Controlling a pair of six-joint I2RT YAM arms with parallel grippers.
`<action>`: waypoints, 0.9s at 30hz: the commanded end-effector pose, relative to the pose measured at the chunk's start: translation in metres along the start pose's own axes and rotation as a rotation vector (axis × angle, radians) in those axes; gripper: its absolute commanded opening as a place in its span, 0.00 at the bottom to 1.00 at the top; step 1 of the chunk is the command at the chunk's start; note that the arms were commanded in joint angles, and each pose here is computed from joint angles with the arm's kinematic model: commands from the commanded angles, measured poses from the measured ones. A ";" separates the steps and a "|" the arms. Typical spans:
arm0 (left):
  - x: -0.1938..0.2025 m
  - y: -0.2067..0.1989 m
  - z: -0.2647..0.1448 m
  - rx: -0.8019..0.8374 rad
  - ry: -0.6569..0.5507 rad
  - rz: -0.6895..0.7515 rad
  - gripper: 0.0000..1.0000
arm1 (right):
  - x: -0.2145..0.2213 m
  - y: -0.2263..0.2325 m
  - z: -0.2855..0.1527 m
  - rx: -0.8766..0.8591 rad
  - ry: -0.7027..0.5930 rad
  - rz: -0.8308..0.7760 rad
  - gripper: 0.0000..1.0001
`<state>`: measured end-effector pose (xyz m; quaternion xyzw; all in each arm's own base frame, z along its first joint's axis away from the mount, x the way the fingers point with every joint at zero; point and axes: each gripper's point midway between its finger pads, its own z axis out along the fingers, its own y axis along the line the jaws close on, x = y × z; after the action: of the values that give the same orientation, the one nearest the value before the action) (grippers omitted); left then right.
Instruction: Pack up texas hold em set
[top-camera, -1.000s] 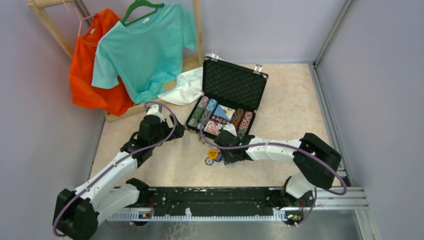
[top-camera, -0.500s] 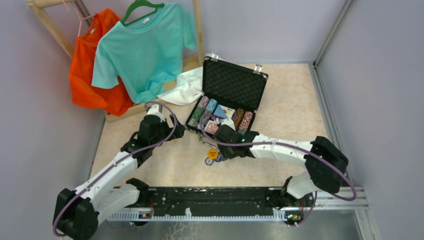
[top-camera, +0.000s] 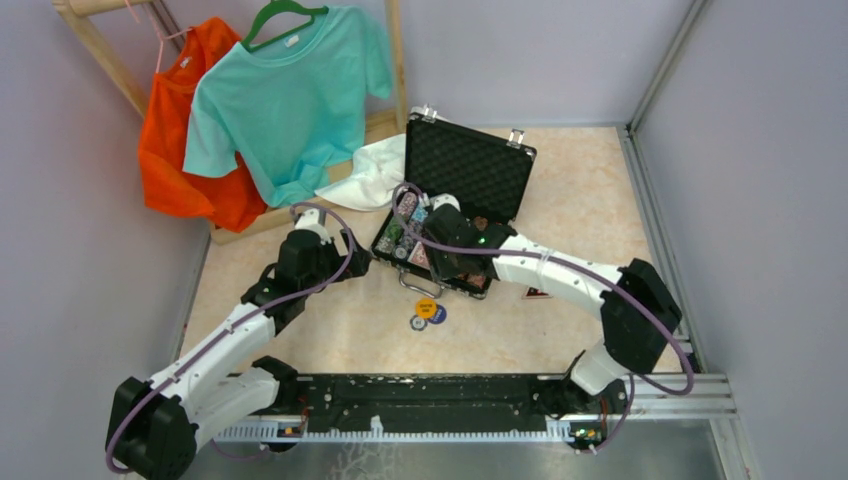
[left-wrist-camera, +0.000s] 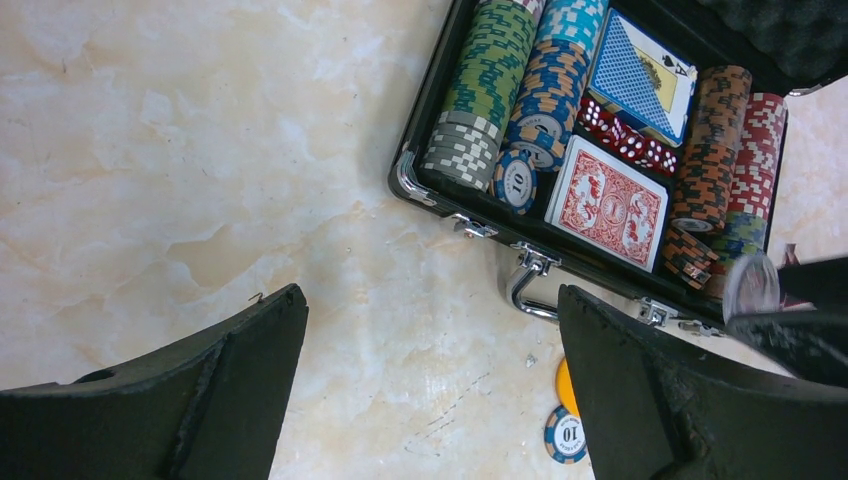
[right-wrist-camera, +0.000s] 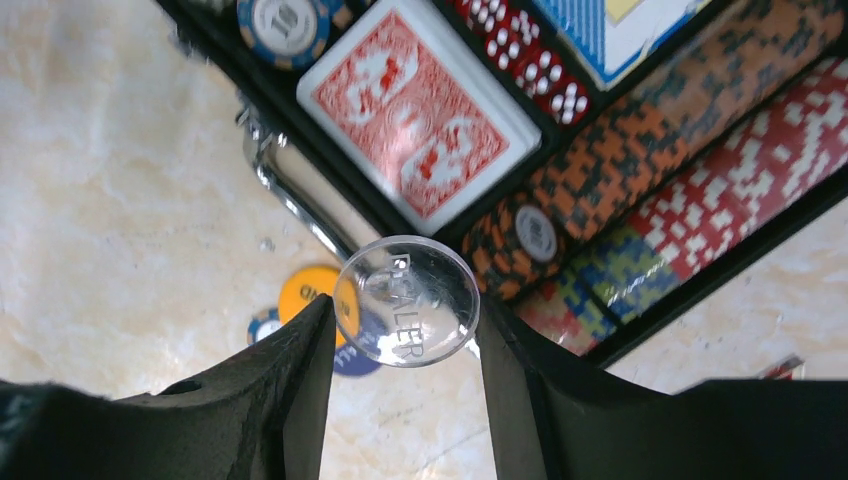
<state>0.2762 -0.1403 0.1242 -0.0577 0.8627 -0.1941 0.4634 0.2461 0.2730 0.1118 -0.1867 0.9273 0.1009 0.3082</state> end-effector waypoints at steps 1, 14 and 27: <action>-0.004 -0.007 -0.004 0.034 -0.016 0.004 1.00 | -0.044 -0.006 0.012 -0.016 -0.045 -0.017 0.43; -0.005 -0.008 -0.003 0.038 -0.017 -0.009 1.00 | -0.098 -0.049 0.093 0.092 -0.006 0.011 0.45; -0.002 -0.006 -0.002 0.025 -0.007 -0.008 1.00 | -0.097 -0.032 0.037 0.059 -0.119 -0.048 0.72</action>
<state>0.2750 -0.1419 0.1278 -0.0558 0.8600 -0.2012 0.4657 0.3727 0.2742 0.0862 -0.1795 0.9320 0.0494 0.3111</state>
